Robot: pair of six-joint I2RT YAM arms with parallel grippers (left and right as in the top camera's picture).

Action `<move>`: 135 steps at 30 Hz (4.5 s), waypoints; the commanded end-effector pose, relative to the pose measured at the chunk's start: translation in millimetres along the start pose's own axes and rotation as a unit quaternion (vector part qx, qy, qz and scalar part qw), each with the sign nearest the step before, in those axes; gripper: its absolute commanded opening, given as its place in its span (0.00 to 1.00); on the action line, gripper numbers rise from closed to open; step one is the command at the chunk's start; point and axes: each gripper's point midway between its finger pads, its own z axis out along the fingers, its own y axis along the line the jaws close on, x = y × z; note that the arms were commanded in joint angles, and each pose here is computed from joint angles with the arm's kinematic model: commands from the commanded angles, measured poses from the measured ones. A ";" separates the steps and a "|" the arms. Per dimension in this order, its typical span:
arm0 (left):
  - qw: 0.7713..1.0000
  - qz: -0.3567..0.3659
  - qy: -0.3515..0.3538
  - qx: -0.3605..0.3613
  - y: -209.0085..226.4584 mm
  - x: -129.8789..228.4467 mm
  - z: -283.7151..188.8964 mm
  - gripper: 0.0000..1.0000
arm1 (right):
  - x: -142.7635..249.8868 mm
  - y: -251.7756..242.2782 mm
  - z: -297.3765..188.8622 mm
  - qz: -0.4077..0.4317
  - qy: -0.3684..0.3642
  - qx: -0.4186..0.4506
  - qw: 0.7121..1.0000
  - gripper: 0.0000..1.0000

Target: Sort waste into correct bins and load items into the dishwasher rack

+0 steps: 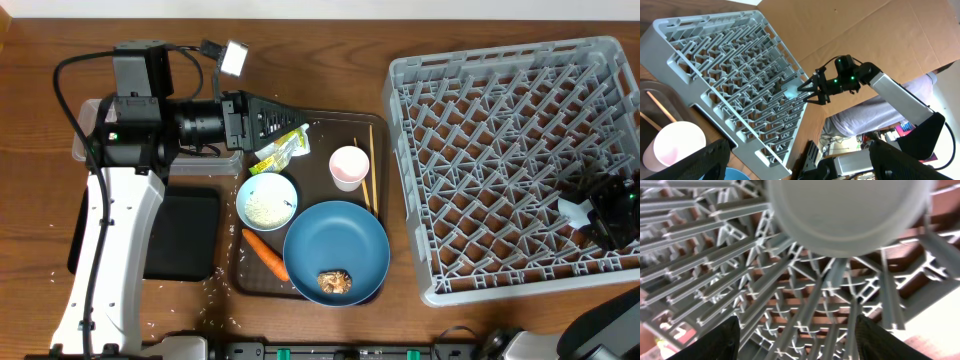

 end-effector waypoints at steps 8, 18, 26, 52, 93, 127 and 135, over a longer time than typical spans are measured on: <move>0.989 -0.005 -0.006 -0.149 41.1 0.5 8.2 0.98 | 26.0 99.3 -65.6 -0.194 -0.062 -0.208 0.957 0.73; 0.870 0.051 0.074 -0.485 138.7 40.5 30.5 0.99 | 81.6 165.9 -75.1 -0.330 -0.095 -0.207 0.916 0.79; 0.857 0.006 0.149 -0.494 204.5 79.3 65.7 0.84 | 94.8 170.2 -62.2 -0.349 -0.094 -0.165 0.918 0.80; 0.882 -0.028 0.187 -0.432 218.1 104.9 97.8 0.06 | 93.3 169.9 -61.4 -0.349 -0.097 -0.162 0.918 0.83; 0.985 -0.019 0.093 0.145 -39.6 39.1 38.2 0.06 | 350.1 268.0 -137.1 -0.722 0.030 -0.547 0.422 0.77; 0.998 0.005 0.020 0.054 4.1 2.3 6.5 0.82 | 86.2 151.3 -102.7 -0.366 -0.165 -0.170 0.900 0.53; 0.999 0.005 0.019 0.043 7.9 1.8 6.9 0.82 | 56.7 61.6 -74.6 -0.202 -0.122 0.006 0.972 0.53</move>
